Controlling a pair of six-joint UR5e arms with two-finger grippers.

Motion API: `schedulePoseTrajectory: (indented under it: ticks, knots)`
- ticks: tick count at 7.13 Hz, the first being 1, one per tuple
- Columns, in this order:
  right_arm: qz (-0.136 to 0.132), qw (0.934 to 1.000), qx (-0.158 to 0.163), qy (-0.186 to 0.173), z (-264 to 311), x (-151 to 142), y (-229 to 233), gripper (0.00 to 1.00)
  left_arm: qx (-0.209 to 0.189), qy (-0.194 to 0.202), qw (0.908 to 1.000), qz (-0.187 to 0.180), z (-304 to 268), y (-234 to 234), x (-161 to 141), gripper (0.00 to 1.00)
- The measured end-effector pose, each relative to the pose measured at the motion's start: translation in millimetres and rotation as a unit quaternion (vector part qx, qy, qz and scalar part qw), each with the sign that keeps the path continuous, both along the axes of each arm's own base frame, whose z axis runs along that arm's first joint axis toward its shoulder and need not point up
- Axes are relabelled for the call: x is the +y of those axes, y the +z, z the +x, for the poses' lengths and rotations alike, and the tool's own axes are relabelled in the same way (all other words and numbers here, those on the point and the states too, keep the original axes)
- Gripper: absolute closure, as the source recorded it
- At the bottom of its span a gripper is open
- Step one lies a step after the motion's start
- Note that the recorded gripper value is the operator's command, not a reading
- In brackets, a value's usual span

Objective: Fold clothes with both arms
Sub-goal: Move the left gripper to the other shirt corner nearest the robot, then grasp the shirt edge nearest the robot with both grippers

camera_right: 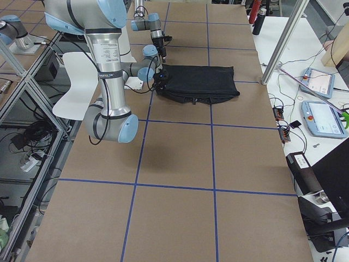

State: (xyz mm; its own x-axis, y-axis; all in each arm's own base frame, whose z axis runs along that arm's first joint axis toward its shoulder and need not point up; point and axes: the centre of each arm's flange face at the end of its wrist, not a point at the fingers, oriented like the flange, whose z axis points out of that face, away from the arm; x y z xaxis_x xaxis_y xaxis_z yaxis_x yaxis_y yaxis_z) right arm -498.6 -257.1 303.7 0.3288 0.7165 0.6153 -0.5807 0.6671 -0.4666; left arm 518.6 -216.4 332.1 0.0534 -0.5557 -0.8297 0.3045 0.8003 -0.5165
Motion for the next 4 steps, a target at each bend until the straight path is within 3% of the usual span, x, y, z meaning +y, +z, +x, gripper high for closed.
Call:
schedulePoseTrajectory:
  ticks: [4]
  knots:
    - [0.000,1.0000,0.000,0.000,-0.4,0.0,0.1,1.00,0.000,0.004,1.0000,-0.008,4.9,1.1,6.2,0.40]
